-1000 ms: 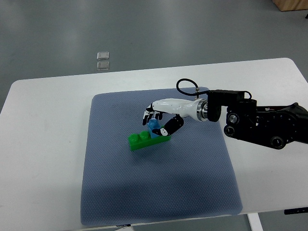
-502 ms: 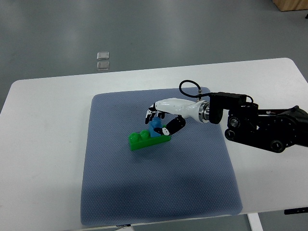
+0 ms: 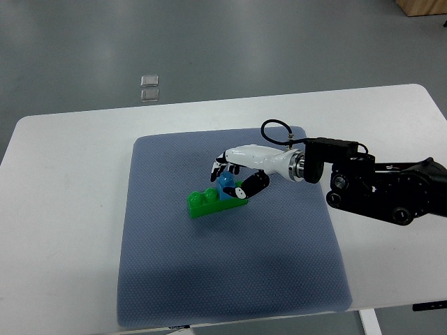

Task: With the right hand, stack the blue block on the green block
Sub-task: 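Open the right hand and lift it away from the stacked blocks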

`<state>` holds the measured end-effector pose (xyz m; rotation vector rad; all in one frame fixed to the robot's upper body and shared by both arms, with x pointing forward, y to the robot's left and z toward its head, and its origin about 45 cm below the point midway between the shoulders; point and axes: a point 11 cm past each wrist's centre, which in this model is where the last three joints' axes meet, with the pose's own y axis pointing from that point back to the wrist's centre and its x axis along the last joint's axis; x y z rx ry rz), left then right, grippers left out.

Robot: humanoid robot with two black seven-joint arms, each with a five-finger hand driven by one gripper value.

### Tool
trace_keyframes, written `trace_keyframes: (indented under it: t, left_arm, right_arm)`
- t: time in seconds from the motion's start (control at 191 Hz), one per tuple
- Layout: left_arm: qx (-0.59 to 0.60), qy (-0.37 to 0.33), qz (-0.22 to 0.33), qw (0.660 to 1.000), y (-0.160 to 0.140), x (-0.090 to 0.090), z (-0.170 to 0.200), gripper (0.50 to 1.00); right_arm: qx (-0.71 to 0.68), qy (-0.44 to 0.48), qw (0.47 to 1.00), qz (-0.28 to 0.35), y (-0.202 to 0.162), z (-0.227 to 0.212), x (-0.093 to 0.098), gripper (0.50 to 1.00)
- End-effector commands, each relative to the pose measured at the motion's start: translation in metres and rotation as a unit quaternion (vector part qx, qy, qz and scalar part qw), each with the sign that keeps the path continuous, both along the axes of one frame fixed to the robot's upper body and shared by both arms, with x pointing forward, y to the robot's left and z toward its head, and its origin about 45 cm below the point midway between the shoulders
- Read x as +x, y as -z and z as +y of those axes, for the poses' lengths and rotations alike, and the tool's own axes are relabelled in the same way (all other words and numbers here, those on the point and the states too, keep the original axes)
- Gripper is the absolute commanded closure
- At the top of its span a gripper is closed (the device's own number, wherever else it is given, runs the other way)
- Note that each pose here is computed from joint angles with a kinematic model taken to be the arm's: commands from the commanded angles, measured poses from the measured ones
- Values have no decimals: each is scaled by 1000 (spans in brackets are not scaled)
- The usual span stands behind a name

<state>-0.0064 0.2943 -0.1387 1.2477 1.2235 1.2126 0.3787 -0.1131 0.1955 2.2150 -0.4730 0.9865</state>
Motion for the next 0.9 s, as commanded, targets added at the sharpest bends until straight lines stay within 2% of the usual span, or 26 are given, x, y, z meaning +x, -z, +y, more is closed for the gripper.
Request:
trace_keyframes:
  t: [0.0, 0.105, 0.162, 0.209, 0.225, 0.272, 0.277, 0.298, 0.523, 0.686, 0.775, 0.895]
  left_arm:
    - [0, 0, 1, 1000, 0, 0, 0, 500]
    - [0, 0, 1, 1000, 0, 0, 0, 500]
    - [0, 1, 1, 1000, 0, -1, 0, 500]
    - [0, 1, 1, 1000, 0, -1, 0, 500]
    - [0, 1, 1, 1000, 0, 0, 0, 500]
    - [0, 1, 1, 1000, 0, 0, 0, 500]
    - [0, 1, 1, 1000, 0, 0, 0, 500]
    - [0, 1, 1, 1000, 0, -1, 0, 500]
    - [0, 1, 1, 1000, 0, 0, 0, 500]
    - [0, 1, 1, 1000, 0, -1, 0, 500]
    - [0, 1, 1, 1000, 0, -1, 0, 500]
    - [1, 0, 1, 1000, 0, -1, 0, 500]
  right_arm:
    - [5, 0, 1000, -2, -3, 0, 1, 918]
    - [8, 1, 1000, 0, -4, 0, 1, 869]
    - [12, -1, 1000, 2, -5, 0, 0, 773]
    - [13, -3, 1000, 2, -5, 0, 0, 718]
    - [16, -5, 1000, 2, -6, 2, -1, 683]
    - [16, -5, 1000, 2, -6, 2, -1, 683]
    - [24, -3, 1000, 1, -11, 3, 2, 614]
    - [27, -2, 1000, 1, -13, 4, 3, 601]
    - [56, 7, 998, 18, -28, 6, 9, 581]
    - [159, 60, 983, 70, -63, 1, 29, 576]
    - [253, 119, 952, 122, -74, -13, 45, 576]
    - [403, 226, 863, 204, -71, -49, 69, 576]
